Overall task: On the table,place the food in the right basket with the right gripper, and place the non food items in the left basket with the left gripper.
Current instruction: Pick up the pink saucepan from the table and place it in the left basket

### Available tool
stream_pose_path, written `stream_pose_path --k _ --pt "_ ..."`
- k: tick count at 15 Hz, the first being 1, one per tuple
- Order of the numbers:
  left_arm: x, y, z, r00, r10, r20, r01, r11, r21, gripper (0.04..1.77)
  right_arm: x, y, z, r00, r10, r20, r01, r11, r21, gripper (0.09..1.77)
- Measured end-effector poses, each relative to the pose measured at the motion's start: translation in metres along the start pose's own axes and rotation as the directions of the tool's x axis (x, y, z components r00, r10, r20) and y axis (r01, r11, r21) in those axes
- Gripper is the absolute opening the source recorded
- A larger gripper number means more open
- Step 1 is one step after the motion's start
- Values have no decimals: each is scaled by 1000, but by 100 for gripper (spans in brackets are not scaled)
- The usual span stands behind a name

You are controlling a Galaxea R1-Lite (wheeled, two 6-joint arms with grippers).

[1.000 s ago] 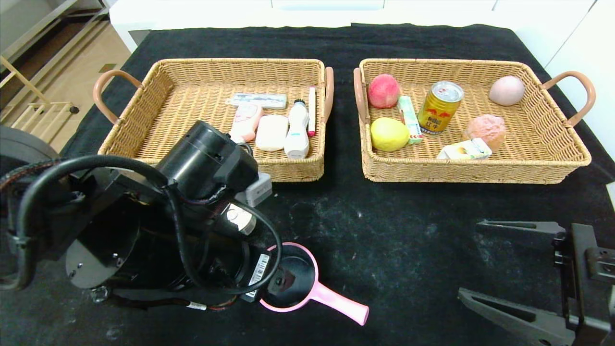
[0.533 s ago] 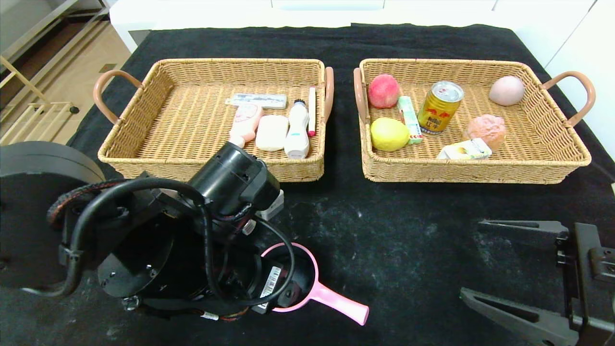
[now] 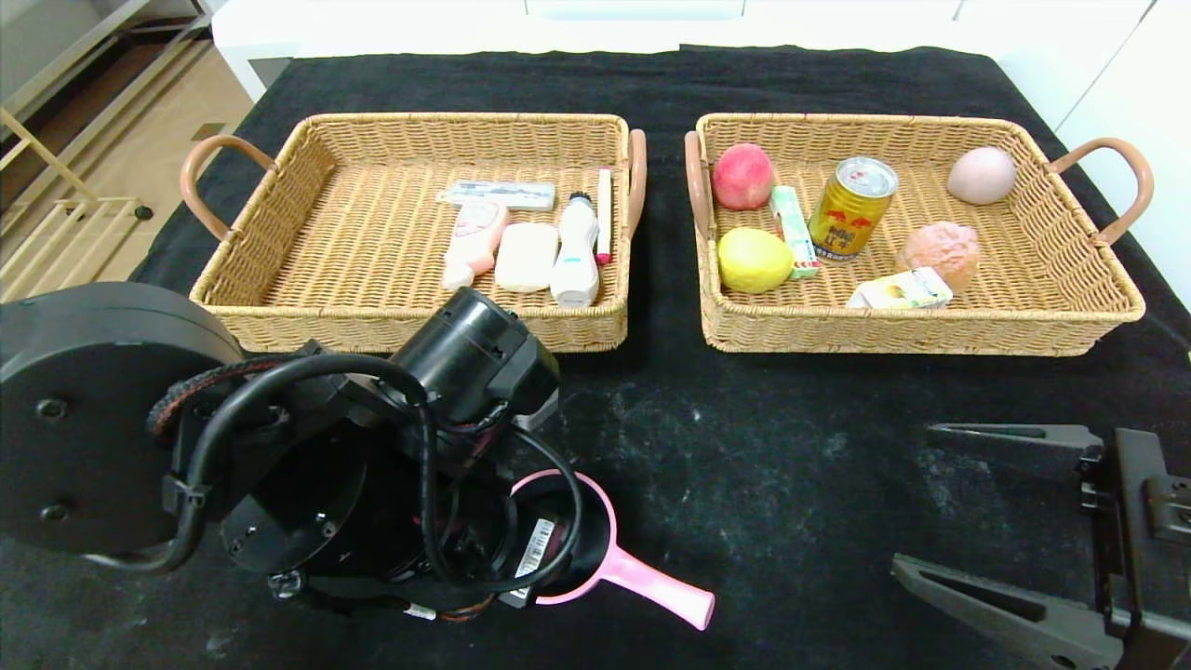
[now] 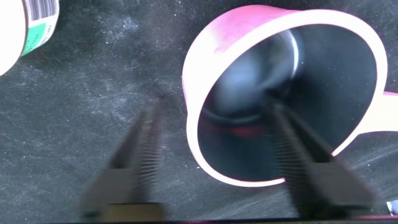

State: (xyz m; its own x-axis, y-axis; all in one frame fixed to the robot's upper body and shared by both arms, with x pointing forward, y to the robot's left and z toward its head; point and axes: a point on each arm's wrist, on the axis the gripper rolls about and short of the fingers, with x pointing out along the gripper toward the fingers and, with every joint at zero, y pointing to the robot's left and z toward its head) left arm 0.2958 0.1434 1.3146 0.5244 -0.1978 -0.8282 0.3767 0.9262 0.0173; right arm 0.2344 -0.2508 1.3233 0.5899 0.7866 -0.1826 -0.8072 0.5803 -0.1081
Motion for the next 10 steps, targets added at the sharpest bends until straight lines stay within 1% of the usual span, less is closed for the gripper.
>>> stream_pose_path --k 3,4,5,6,10 --pt "1 0 0 1000 1 -3 -1 1000 1 82 0 0 -1 1000 3 -3 -3 1000 0 171" --pt "1 0 0 1000 0 -4 0 1000 1 69 0 0 -1 1000 3 -4 -3 1000 1 171" --pt "2 -1 0 1000 -2 -3 2 1000 5 11 1 1 -2 1000 6 -5 -6 1000 1 171" --pt "2 -1 0 1000 0 -6 0 1000 2 17 1 1 -2 1000 7 -5 -7 1000 0 171" --pt "3 -1 0 1000 2 -10 -2 1000 3 16 1 1 -1 1000 8 -5 -8 1000 1 171"
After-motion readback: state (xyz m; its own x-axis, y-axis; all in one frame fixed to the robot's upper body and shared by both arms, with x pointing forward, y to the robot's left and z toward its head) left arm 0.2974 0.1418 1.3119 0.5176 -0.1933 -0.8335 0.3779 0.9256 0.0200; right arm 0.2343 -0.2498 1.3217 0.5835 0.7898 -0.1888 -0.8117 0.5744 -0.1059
